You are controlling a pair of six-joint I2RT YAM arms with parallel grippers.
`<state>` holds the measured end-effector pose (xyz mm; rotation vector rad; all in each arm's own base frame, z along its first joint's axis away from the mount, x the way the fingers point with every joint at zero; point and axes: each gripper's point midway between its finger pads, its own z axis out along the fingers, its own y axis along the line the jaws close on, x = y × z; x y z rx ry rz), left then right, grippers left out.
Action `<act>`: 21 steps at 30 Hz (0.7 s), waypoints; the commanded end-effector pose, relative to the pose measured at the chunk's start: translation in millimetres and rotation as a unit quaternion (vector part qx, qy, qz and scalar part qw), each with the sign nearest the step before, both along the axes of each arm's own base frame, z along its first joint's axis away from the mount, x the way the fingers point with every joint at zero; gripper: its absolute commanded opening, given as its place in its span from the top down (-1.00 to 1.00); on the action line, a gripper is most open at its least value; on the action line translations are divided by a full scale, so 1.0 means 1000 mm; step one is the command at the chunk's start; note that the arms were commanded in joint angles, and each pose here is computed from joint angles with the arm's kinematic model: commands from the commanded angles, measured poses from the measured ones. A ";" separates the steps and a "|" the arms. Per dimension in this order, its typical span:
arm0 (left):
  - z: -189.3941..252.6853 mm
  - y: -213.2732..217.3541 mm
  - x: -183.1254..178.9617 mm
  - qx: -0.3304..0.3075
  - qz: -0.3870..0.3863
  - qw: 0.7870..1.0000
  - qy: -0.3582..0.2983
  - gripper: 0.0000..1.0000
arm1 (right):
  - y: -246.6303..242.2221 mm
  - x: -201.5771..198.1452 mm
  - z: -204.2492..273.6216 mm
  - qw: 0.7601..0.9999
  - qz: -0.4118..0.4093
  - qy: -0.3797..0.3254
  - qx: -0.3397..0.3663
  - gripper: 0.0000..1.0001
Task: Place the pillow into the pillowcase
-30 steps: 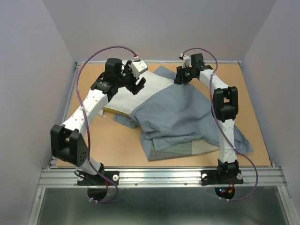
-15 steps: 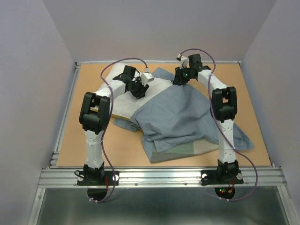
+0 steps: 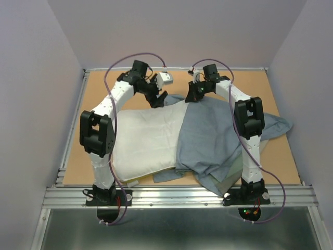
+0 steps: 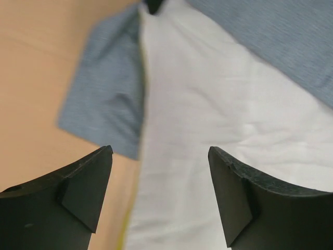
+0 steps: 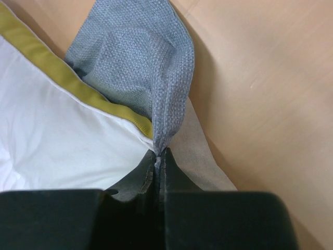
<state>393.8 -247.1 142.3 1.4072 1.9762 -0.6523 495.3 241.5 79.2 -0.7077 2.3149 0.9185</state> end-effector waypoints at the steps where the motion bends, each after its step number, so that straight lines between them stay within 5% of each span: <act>1: 0.023 0.025 0.039 0.024 -0.020 0.998 -0.048 -0.73 | 0.011 -0.006 0.043 0.999 0.012 -0.019 0.033 0.99; 2: 0.014 0.023 0.040 0.027 -0.028 0.999 -0.030 -0.97 | 0.013 -0.006 0.047 0.999 0.014 -0.019 0.038 0.99; 11: -0.048 0.022 0.023 0.037 -0.072 0.996 0.037 -0.97 | 0.016 -0.007 0.051 0.999 0.014 -0.018 0.040 0.98; 15: -0.075 0.026 0.021 0.053 -0.073 0.994 0.060 -0.97 | 0.014 -0.005 0.042 0.999 0.008 -0.011 0.031 0.50; 16: -0.079 0.027 0.021 0.057 -0.074 0.994 0.064 -0.94 | 0.014 -0.004 0.041 0.999 0.004 -0.007 0.031 0.20; 18: -0.088 0.028 0.020 0.061 -0.074 0.993 0.072 -0.69 | 0.016 0.001 0.041 0.999 -0.010 0.003 0.035 -0.06; 20: -0.088 0.025 0.021 0.057 -0.080 0.993 0.068 -0.51 | 0.018 0.008 0.044 0.999 -0.020 0.006 0.042 -0.11; 21: -0.084 0.022 0.021 0.053 -0.085 0.993 0.060 -0.26 | 0.023 0.014 0.055 0.998 -0.035 0.013 0.058 -0.12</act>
